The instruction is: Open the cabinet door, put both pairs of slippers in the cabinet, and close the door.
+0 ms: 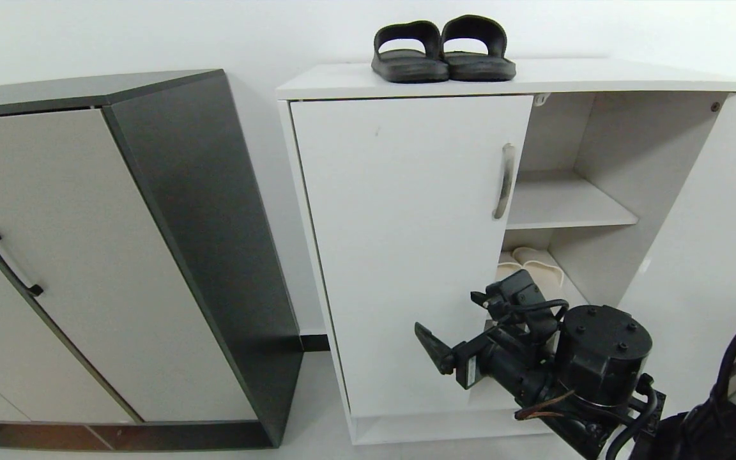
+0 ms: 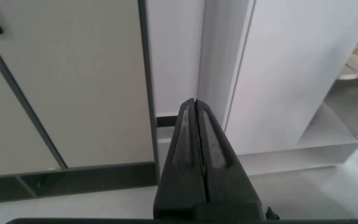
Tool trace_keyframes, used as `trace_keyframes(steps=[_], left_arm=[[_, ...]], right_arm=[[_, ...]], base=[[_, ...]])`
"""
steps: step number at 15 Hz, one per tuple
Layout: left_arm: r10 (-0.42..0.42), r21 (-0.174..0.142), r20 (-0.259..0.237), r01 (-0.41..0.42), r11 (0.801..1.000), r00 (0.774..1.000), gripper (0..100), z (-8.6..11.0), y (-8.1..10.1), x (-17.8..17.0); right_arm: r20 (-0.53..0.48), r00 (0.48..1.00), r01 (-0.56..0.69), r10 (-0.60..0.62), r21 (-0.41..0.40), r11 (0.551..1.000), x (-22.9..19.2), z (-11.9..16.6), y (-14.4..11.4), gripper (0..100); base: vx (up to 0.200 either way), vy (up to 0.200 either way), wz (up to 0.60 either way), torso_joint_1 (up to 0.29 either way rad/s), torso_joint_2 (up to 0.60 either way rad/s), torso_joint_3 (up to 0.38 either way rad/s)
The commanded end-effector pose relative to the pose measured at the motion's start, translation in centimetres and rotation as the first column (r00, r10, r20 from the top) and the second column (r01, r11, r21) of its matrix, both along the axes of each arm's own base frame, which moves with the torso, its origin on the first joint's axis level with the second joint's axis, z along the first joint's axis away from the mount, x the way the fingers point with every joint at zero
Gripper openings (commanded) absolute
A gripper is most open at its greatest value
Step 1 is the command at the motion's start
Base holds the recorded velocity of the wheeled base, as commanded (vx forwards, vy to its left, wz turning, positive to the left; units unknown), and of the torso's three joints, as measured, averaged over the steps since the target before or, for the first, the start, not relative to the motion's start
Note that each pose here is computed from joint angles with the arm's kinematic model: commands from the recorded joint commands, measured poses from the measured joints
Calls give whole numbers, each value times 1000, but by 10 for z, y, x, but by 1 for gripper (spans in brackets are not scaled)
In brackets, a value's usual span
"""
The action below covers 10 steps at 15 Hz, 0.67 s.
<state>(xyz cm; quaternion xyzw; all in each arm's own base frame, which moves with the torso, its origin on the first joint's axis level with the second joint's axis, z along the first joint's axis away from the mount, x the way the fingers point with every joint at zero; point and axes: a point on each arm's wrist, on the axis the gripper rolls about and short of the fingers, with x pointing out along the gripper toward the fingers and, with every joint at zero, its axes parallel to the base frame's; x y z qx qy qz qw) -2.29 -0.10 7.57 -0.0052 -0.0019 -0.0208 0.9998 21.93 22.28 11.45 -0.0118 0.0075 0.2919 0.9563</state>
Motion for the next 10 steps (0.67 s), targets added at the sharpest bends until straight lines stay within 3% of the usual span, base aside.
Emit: trace_keyframes(steps=[1,10], left_arm=[[0,0,-1,0,1000,1000,0,0,0,0],[0,0,-1,0,1000,1000,0,0,0,0]], right_arm=[[-1,1000,-3,3,-6,1000,-1,-1,0,100],[2,1000,-10,10,-33,999,-3,-3,1,100]], base=[[0,0,0,0,0,0],[0,0,0,0,0,0]])
